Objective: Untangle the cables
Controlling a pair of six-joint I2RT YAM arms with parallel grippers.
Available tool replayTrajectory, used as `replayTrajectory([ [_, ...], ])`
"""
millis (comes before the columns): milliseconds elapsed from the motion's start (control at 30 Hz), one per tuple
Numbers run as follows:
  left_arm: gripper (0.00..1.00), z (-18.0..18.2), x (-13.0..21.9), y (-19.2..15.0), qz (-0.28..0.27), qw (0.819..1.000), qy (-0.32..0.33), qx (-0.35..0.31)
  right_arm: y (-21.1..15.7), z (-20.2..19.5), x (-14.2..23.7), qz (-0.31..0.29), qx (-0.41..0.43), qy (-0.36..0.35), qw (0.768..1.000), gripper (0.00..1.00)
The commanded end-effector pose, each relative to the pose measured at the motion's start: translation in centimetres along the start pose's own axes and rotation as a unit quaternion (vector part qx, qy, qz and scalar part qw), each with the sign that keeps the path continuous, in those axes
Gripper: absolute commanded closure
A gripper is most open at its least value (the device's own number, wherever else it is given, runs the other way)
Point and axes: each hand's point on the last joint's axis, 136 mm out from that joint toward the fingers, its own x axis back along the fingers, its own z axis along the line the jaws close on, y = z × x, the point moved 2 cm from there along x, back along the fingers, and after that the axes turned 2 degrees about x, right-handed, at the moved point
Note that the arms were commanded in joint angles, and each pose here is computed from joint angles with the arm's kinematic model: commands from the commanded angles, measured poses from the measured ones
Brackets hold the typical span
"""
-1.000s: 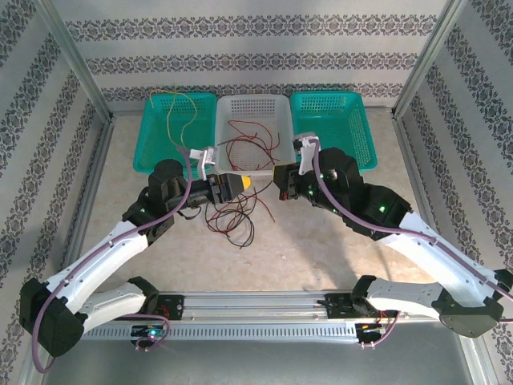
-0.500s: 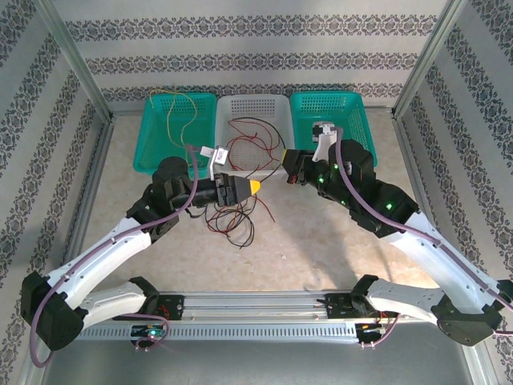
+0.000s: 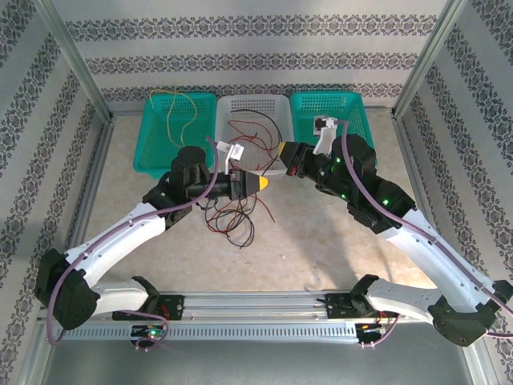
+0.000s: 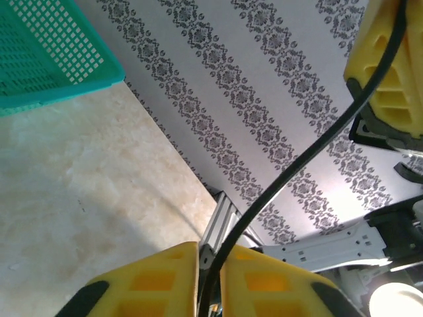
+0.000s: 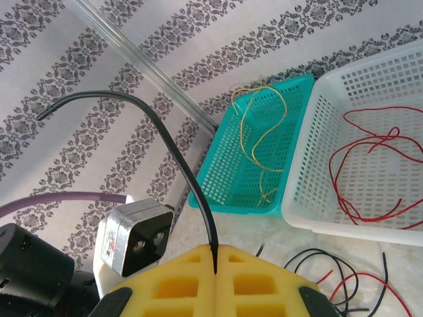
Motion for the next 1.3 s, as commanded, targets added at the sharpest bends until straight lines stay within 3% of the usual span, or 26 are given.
replayTrajectory([
  [0, 1.00, -2.3, 0.0, 1.3, -0.022, 0.999, -0.035, -0.030, 0.2, 0.1, -0.5, 0.001, -0.013, 0.010, 1.000, 1.00],
  [67, 1.00, -2.4, 0.0, 1.3, -0.024, 0.998, -0.042, -0.032, 0.0, -0.4, -0.7, 0.000, -0.016, 0.003, 1.000, 1.00],
  [100, 1.00, -2.5, 0.0, 1.3, -0.026, 0.998, -0.045, -0.033, 0.0, -0.8, -0.6, -0.001, -0.016, -0.004, 1.000, 0.93],
  [233, 1.00, -2.4, 0.5, 2.7, -0.060, 0.996, -0.058, -0.023, -0.3, -2.7, -0.1, -0.004, -0.020, -0.037, 0.999, 0.43],
  [300, 1.00, -1.9, 1.1, 4.3, -0.101, 0.993, -0.067, 0.006, -0.5, -3.3, 0.3, -0.003, -0.022, -0.042, 0.999, 0.31],
  [367, 1.00, -1.1, 2.3, 6.5, -0.153, 0.983, -0.083, 0.049, -1.1, -3.6, 0.3, 0.007, -0.022, -0.046, 0.999, 0.25],
  [533, 1.00, -0.3, 4.5, 10.2, -0.259, 0.945, -0.145, 0.138, -3.3, -2.3, -0.5, 0.051, -0.020, -0.004, 0.998, 0.23],
  [733, 1.00, -0.6, 5.0, 11.5, -0.287, 0.919, -0.201, 0.181, -6.1, 1.4, -2.6, 0.099, 0.034, 0.053, 0.993, 0.29],
  [1100, 1.00, -2.0, 4.8, 11.2, -0.266, 0.921, -0.215, 0.188, -5.2, 4.2, -6.0, 0.070, 0.076, 0.095, 0.990, 0.37],
  [1200, 1.00, -2.3, 4.8, 11.1, -0.261, 0.919, -0.227, 0.191, -4.9, 4.1, -6.3, 0.063, 0.077, 0.091, 0.991, 0.44],
  [1267, 1.00, -2.6, 5.0, 11.0, -0.260, 0.918, -0.233, 0.189, -5.0, 4.2, -6.7, 0.069, 0.076, 0.092, 0.990, 0.56],
])
